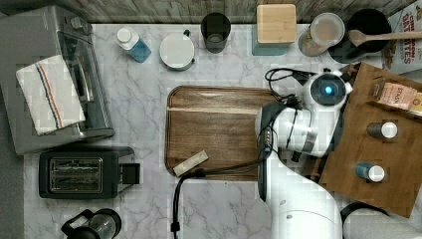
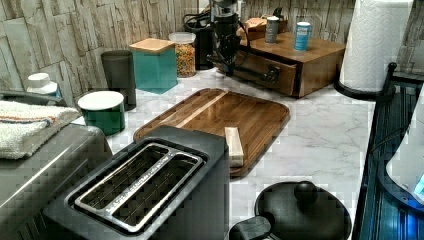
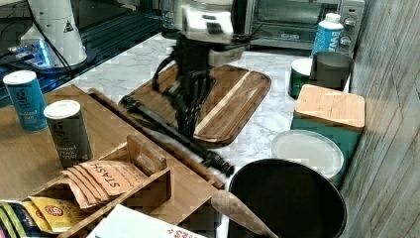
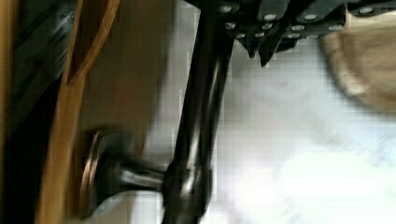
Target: Close the drawer.
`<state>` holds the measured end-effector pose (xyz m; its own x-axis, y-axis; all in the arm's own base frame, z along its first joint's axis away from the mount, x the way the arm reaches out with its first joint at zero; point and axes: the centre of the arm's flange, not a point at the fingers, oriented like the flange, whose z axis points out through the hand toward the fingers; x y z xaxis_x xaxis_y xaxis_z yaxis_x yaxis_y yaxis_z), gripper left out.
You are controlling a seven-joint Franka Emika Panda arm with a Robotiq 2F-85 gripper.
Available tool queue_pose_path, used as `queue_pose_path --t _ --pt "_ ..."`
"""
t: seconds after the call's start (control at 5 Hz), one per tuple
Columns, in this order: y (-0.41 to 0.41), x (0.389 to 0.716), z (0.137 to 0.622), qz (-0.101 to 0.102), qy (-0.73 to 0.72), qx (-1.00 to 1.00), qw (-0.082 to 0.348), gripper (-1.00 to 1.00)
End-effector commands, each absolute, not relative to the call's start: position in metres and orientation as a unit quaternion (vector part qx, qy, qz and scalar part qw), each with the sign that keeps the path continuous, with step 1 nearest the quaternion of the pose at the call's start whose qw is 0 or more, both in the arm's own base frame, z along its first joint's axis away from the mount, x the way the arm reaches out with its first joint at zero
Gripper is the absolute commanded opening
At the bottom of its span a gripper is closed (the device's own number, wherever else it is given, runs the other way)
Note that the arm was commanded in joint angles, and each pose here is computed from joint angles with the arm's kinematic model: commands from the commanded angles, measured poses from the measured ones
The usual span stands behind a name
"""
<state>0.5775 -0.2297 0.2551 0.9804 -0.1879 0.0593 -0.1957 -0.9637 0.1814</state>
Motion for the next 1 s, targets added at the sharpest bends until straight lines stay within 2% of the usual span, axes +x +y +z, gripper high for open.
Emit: queue_pose_path --t 0.2,1.0 --pt "-0.4440 0.5222 0.3660 -0.029 -0.255 0.951 0.170 -1.00" --pt "-0.4440 0.5222 0.3659 -0.029 -0.255 0.951 0.170 -1.00"
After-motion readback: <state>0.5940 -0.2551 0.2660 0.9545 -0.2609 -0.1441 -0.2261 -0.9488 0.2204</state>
